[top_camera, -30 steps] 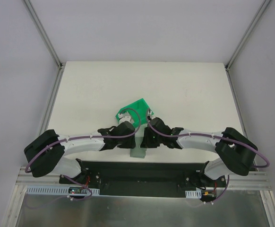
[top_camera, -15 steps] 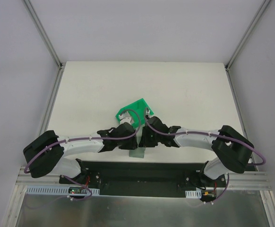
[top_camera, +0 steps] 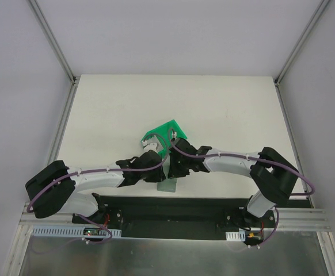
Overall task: Put the credit cards into the card holder
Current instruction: Close the card holder at the center of the board.
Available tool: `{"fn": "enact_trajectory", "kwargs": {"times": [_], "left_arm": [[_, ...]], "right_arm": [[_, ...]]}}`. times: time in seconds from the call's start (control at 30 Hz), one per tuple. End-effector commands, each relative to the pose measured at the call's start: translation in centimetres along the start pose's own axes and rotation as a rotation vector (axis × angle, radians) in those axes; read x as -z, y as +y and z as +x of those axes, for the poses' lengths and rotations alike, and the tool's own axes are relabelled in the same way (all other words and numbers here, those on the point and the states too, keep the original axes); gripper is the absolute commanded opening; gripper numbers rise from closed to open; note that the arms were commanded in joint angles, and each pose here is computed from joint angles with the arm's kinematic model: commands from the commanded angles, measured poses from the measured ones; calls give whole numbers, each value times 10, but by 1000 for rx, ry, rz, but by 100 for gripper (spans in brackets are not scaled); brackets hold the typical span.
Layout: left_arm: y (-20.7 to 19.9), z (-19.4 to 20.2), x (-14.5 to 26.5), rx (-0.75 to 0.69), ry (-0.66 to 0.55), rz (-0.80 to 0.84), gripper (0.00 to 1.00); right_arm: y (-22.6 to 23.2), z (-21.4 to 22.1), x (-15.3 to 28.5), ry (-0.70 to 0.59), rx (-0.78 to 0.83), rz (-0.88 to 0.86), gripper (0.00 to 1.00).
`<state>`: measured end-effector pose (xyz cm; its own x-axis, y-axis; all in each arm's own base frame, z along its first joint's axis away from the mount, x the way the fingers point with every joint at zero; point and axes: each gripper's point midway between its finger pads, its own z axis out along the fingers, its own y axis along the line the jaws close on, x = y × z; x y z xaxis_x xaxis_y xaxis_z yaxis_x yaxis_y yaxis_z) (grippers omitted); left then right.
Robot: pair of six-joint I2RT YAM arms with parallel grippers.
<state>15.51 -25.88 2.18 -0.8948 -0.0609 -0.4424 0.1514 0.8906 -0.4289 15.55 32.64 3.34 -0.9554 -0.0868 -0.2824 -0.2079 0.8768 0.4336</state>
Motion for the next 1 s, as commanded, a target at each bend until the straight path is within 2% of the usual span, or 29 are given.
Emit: {"fn": "enact_trajectory", "kwargs": {"times": [0.0, 0.37, 0.57, 0.97], "left_arm": [[20, 28, 0, -7, 89, -51, 20], [13, 29, -1, -5, 84, 3, 9], [13, 30, 1, 12, 70, 23, 7], [10, 32, 0, 11, 70, 56, 5]], "right_arm": [[-40, 11, -8, 41, 33, 206, 13], [-42, 15, -16, 110, 74, 298, 9], [-54, 23, -19, 134, 81, 366, 6], [-77, 28, -29, 216, 133, 512, 7]]}}
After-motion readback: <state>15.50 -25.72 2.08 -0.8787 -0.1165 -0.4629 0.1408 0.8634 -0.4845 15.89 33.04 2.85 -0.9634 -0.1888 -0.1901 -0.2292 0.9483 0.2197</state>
